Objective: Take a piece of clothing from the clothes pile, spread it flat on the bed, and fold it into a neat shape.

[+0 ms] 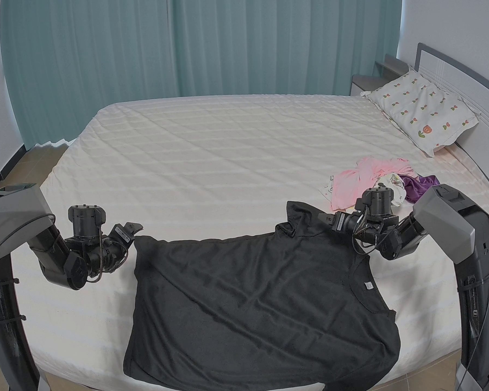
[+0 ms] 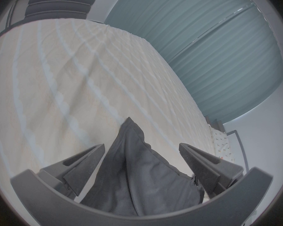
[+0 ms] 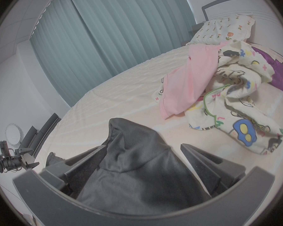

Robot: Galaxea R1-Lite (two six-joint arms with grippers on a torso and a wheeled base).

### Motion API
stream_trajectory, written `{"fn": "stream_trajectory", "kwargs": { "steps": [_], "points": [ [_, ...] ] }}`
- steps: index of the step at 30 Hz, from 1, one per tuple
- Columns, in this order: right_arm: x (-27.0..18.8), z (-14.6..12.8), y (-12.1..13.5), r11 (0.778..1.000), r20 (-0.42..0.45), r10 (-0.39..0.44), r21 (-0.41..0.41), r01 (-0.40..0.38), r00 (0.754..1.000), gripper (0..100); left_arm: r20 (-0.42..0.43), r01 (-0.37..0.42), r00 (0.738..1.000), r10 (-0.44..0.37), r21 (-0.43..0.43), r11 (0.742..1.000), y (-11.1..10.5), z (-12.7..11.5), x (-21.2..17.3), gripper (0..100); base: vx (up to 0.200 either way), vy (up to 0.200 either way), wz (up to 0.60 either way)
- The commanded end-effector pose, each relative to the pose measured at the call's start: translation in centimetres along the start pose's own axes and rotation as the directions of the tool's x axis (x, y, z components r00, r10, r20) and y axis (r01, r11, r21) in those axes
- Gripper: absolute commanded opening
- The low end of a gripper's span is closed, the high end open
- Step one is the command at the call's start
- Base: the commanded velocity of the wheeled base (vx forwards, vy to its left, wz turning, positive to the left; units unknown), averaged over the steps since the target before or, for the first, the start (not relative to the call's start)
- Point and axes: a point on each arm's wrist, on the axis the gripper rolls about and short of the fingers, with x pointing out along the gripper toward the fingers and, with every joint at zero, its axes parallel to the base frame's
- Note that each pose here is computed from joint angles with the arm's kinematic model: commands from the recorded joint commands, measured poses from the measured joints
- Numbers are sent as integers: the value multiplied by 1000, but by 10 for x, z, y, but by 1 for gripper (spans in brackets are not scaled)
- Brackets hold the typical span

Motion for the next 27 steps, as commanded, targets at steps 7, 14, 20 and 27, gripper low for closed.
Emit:
{"fn": "stream_trajectory", "kwargs": {
  "steps": [7, 14, 20, 27],
  "points": [
    [36, -15, -14, 998, -35, -27, 52, 29, 999, 0, -49, -24, 999, 22, -50, 998, 20, -14, 3, 100, 0, 0, 0],
    [28, 5, -23, 990, 8, -38, 139, 36, 999, 0, -41, -21, 999, 18, -77, 997, 19, -11, 2, 100, 0, 0, 0],
    [9, 16, -40, 984, -2, -79, 161, 79, 997, 0, -34, -24, 999, 21, -90, 996, 20, -8, 3, 100, 0, 0, 0],
    [-1, 10, -44, 983, -43, -82, 163, 88, 996, 0, -34, -26, 999, 23, -89, 996, 21, -8, 4, 100, 0, 0, 0]
  ]
}}
